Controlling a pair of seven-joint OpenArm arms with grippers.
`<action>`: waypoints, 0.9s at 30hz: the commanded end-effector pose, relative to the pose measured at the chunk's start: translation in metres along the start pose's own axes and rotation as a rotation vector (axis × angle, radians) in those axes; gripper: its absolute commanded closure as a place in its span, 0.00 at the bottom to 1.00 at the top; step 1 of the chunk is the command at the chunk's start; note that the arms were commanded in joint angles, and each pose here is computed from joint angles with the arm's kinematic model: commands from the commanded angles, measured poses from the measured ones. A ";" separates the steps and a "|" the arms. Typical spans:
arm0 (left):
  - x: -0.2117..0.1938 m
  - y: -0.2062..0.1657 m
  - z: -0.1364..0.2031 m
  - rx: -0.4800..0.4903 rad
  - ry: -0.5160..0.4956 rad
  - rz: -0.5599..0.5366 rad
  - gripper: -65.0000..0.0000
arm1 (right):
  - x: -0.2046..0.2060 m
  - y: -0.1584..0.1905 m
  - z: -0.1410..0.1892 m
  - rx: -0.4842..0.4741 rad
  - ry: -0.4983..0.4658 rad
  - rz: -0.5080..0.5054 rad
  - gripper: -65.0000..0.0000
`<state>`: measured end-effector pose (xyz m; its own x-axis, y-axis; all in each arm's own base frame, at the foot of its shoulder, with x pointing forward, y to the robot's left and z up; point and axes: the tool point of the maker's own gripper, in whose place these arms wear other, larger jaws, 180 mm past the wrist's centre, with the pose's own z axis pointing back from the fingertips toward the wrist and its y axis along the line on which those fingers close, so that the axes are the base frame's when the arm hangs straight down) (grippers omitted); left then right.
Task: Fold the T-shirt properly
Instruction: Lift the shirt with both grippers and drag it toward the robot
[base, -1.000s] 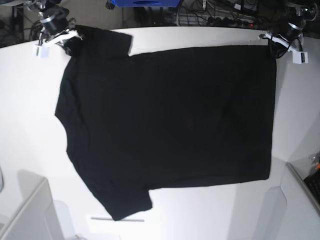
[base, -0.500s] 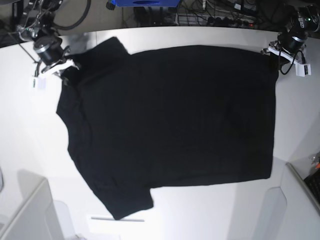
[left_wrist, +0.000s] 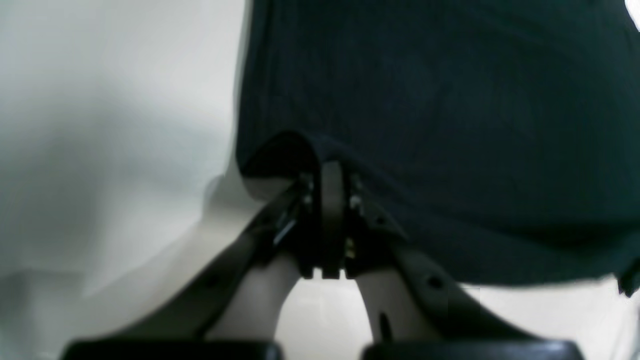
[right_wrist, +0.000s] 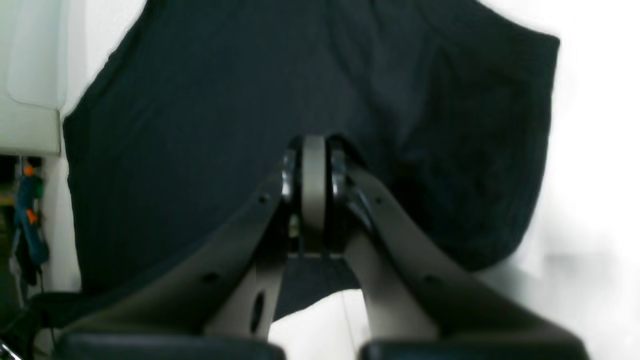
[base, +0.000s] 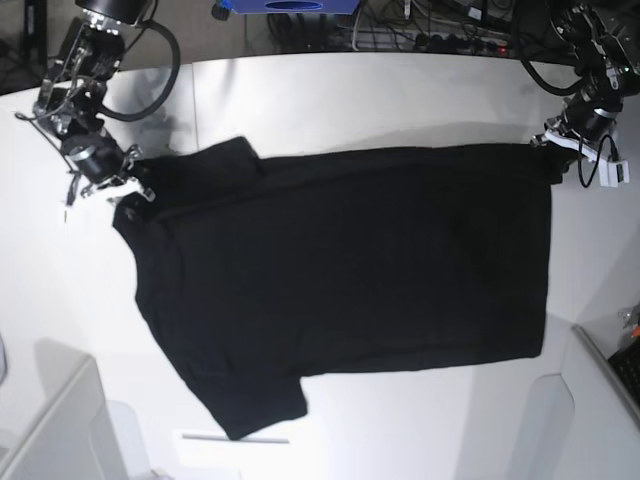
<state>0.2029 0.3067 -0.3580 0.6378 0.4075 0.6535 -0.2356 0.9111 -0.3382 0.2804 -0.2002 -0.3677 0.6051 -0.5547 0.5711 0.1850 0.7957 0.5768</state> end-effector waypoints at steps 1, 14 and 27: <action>0.010 0.004 0.001 0.010 -0.028 0.013 1.00 | 0.019 0.007 -0.001 0.025 -0.052 0.014 1.00; 0.043 0.005 -0.017 0.051 -0.092 0.054 1.00 | 0.044 0.020 -0.056 -0.004 -0.009 0.072 1.00; 0.057 -0.011 -0.054 0.023 -0.069 0.049 1.00 | 0.059 0.024 -0.079 0.014 -0.006 0.034 1.00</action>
<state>0.2733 0.3107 -0.3680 0.6043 0.4696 0.6437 -0.3011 0.8826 -0.3611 0.3675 -0.1869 -0.3860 0.6526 -0.5271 0.5443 0.1818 0.8063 0.5629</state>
